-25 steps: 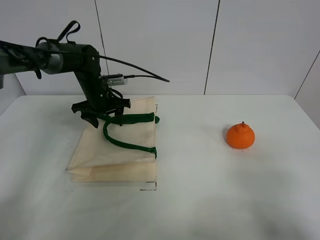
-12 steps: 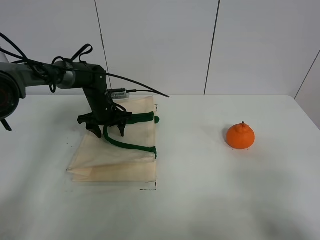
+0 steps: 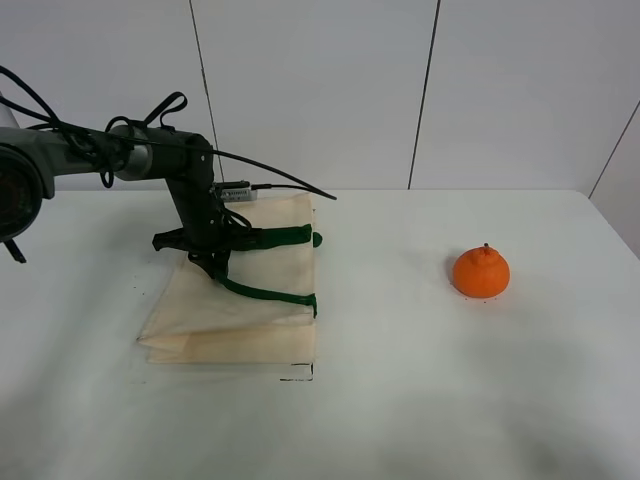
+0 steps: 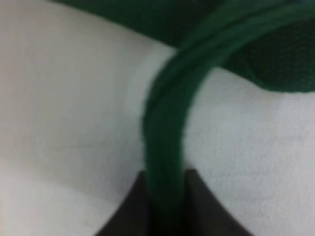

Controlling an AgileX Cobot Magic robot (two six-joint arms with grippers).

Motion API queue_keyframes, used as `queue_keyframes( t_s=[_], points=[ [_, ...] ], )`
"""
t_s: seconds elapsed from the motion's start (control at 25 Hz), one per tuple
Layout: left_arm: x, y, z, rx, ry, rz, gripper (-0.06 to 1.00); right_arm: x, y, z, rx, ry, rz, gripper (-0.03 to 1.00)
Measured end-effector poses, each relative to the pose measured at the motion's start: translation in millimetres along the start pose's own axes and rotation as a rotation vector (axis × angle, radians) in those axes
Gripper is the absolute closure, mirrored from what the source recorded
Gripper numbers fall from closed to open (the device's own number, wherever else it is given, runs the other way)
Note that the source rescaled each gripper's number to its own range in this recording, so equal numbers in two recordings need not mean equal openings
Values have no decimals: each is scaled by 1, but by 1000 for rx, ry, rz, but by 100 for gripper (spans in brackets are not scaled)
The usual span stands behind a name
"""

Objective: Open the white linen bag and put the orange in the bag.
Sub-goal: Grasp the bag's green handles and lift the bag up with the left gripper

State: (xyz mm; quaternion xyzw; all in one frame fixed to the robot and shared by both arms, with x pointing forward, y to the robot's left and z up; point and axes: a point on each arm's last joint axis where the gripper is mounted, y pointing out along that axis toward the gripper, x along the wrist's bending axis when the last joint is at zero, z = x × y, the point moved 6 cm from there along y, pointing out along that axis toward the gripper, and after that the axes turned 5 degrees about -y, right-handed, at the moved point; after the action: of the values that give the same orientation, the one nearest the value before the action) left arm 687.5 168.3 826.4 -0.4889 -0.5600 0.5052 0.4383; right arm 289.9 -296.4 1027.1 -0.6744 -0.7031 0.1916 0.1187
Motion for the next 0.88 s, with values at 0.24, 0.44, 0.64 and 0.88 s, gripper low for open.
queue_keyframes(
  t_s=[0.24, 0.44, 0.64, 0.88],
  points=[
    [1, -17, 0, 36, -11, -19, 94, 0, 0, 0, 0, 0, 0, -3],
    [-2, -88, -18, -28, 32, 0, 94, 0, 0, 0, 0, 0, 0, -3],
    [-8, -192, -40, -260, 74, 94, 94, 0, 0, 0, 0, 0, 0, -3],
    [-1, -286, -36, -475, 92, 173, 94, 0, 7, 0, 53, 1, -6, -3]
  ],
)
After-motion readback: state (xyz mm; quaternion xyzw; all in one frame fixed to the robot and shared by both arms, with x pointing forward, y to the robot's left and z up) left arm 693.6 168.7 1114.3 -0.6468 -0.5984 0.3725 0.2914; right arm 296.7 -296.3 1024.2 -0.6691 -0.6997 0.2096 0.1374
